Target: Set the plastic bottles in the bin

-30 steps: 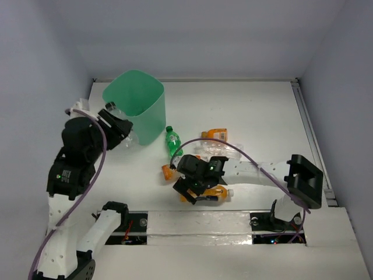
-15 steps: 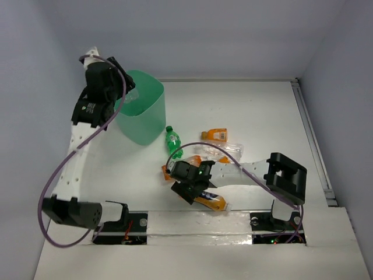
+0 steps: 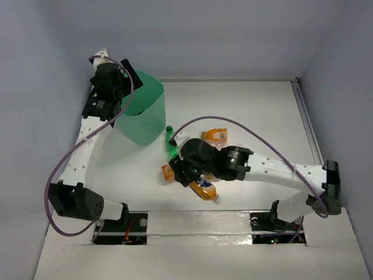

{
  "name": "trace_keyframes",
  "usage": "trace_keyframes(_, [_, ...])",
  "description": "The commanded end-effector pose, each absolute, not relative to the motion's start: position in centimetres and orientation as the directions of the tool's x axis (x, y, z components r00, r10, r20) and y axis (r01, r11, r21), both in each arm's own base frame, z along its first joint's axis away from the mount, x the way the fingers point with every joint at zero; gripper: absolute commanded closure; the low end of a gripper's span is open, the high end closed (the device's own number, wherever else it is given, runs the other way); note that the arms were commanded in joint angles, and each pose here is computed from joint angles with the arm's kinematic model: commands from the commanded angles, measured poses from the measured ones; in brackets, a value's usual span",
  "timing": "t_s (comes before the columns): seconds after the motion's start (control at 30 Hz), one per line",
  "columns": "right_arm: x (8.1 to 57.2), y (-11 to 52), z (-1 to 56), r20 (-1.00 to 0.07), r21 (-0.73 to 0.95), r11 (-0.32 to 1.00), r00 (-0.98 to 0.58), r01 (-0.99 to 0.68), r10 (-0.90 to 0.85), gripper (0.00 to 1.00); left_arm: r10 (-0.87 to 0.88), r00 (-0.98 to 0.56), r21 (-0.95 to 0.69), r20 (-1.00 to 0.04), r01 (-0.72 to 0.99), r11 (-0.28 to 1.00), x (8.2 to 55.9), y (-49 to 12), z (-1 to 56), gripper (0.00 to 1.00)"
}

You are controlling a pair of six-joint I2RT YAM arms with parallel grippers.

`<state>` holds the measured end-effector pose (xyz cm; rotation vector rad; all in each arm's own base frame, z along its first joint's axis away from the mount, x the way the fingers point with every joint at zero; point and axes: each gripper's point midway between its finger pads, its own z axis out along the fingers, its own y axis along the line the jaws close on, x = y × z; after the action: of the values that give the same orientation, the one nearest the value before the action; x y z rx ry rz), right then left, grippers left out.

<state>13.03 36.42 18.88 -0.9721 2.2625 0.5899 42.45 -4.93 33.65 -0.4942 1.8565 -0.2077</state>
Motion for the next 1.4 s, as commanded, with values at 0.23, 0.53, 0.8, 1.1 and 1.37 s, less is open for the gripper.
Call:
trace_keyframes(0.23, [23.8, 35.7, 44.1, -0.922, 0.362, 0.703, -0.344, -0.612, 0.175, 0.56, -0.463, -0.216, -0.472, -0.86, -0.011, 0.882, 33.6, -6.8, 38.5, 0.31])
trace_keyframes(0.53, [32.8, 38.7, 52.3, -0.782, 0.593, 0.565, -0.243, -0.573, 0.573, 0.55, -0.522, -0.425, -0.601, -0.739, 0.068, 0.796, 24.4, -9.5, 29.5, 0.54])
trace_keyframes(0.8, [40.2, 42.7, 50.8, -0.625, 0.752, 0.484, -0.252, -0.448, 0.738, 0.55, -0.485, -0.513, -0.626, -0.708, 0.139, 0.767, 21.2, -11.2, 26.9, 0.46])
trace_keyframes(1.1, [45.8, 44.6, 47.4, -0.518, 0.843, 0.415, -0.305, -0.343, 0.799, 0.53, -0.421, -0.581, -0.614, -0.697, 0.18, 0.768, 20.2, -12.7, 24.3, 0.33])
trace_keyframes(1.37, [45.2, 46.5, 45.5, -0.619, 0.773, 0.47, -0.349, -0.425, 0.703, 0.05, -0.271, -0.64, -0.552, -0.719, 0.29, 0.782, 20.8, -15.4, 22.4, 0.23])
